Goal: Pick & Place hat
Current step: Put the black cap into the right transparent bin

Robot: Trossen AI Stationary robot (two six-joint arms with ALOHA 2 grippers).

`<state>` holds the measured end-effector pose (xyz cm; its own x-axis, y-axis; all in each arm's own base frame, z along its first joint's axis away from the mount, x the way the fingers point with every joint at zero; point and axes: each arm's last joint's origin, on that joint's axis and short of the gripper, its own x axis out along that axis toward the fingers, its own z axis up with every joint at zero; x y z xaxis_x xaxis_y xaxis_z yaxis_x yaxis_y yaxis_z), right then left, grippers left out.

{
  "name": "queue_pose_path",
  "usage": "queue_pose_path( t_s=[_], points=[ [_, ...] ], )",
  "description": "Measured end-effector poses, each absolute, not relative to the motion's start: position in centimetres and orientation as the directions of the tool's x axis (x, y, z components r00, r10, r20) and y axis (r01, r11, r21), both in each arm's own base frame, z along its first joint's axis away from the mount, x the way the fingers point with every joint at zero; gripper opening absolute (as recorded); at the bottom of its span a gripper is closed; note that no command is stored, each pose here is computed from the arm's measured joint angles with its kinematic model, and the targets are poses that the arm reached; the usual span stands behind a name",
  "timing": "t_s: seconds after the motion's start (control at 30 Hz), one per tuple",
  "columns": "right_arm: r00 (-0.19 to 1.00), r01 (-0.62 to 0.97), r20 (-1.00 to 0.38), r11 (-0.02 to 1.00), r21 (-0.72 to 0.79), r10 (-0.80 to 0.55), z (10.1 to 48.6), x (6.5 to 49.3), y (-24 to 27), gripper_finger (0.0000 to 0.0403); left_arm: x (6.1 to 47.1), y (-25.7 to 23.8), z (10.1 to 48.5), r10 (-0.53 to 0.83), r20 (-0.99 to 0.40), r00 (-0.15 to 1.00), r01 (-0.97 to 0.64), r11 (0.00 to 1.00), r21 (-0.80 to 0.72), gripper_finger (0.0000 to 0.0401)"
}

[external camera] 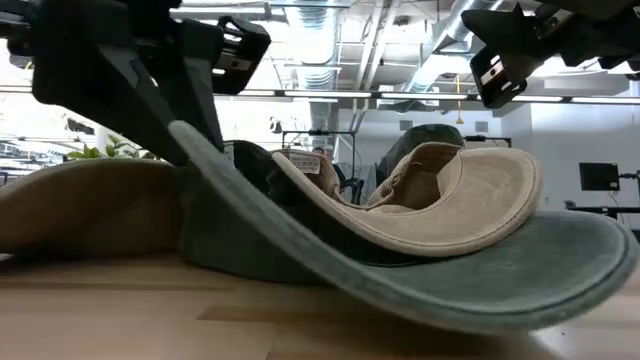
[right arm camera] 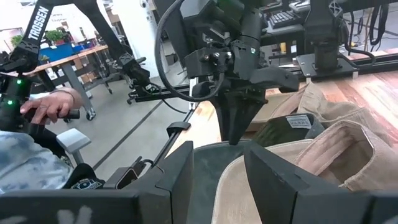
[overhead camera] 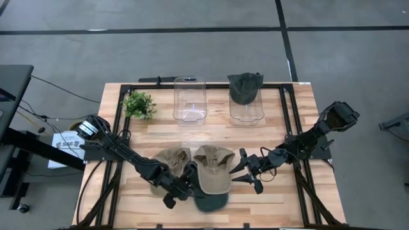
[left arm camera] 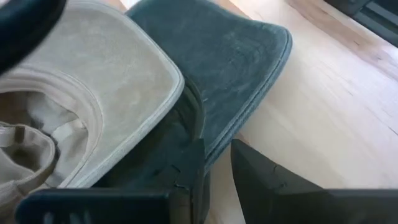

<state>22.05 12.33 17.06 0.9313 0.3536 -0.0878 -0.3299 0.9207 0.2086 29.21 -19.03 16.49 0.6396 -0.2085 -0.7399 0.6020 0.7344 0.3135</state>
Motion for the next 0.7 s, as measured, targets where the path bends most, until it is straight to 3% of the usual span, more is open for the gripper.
queue_pose_path(
  t_s=[0.1,0.27,0.5,0.7],
  points=[
    [0.931,-0.330,-0.088,0.921,0.208,0.354,17.1,22.1,12.3,0.0134,29.5,-18.5,16.5,-0.200,-0.740,0.642,0.590,0.745,0.310,0.0068],
    [0.931,-0.331,-0.088,0.922,0.202,0.353,17.1,22.1,12.3,0.0134,29.8,-18.1,16.5,-0.208,-0.742,0.638,0.590,0.751,0.296,0.0011],
    [0.932,-0.332,-0.087,0.923,0.193,0.353,17.1,22.1,12.3,0.0134,29.7,-18.4,16.9,-0.222,-0.724,0.653,0.586,0.753,0.298,0.0003],
    [0.933,-0.332,-0.078,0.923,0.193,0.351,17.2,22.1,12.3,0.0134,28.9,-18.5,20.6,-0.245,-0.616,0.749,0.531,0.778,0.336,0.0003]
  ],
)
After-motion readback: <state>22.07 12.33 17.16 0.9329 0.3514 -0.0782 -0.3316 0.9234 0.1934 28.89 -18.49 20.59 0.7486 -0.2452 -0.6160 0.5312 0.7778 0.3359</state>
